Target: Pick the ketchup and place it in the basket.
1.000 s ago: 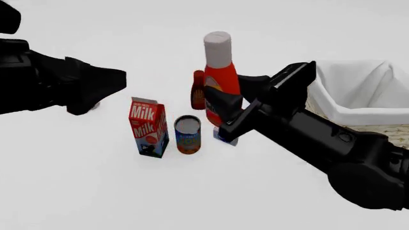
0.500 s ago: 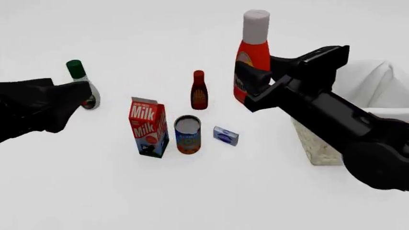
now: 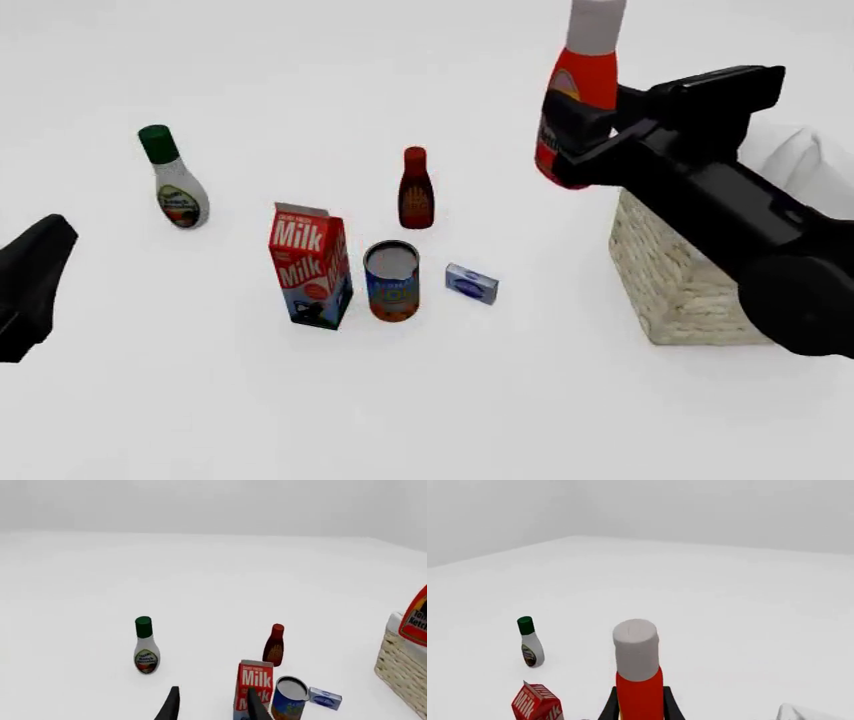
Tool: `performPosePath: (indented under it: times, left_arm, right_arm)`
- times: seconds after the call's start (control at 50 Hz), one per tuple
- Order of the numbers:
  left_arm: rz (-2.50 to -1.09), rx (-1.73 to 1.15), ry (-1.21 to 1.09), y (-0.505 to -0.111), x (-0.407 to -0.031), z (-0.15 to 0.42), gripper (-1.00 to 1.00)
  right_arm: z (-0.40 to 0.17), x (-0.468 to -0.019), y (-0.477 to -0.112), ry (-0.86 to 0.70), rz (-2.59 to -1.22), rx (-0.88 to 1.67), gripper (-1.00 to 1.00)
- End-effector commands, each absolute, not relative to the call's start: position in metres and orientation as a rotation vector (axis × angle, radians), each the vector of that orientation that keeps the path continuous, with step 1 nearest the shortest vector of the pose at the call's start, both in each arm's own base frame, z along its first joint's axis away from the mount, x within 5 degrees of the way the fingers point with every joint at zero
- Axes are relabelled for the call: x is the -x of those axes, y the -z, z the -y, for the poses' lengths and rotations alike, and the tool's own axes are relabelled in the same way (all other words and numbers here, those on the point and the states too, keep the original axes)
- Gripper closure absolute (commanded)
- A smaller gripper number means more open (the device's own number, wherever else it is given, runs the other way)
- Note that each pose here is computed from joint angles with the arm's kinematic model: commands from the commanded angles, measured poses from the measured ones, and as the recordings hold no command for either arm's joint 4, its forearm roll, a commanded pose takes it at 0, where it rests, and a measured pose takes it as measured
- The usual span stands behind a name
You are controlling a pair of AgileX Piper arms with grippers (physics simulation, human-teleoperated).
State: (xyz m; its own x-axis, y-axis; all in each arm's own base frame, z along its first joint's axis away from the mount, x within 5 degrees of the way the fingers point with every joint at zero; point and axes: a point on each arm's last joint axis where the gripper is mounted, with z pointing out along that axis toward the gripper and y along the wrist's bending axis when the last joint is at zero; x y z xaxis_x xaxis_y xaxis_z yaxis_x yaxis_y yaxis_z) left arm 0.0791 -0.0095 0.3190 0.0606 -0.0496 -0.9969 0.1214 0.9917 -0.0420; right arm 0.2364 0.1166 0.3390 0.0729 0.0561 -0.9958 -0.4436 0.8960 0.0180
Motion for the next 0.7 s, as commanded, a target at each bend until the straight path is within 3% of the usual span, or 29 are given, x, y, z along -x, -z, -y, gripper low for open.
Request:
performPosePath:
  times: [0.02,0.7]
  left_arm:
    - [-1.430,-0.048,-0.019,-0.285,-0.066,0.001,-1.00]
    - [-1.433,0.053,-0.131,-0.229,-0.077,-0.009,-1.00]
  right_arm:
    - [-0.101,-0.247,-0.346,-0.347,-1.450,0.256,1.00]
    - [-0.044,-0.288,-0.343,-0.167,-1.467,0.070,1.00]
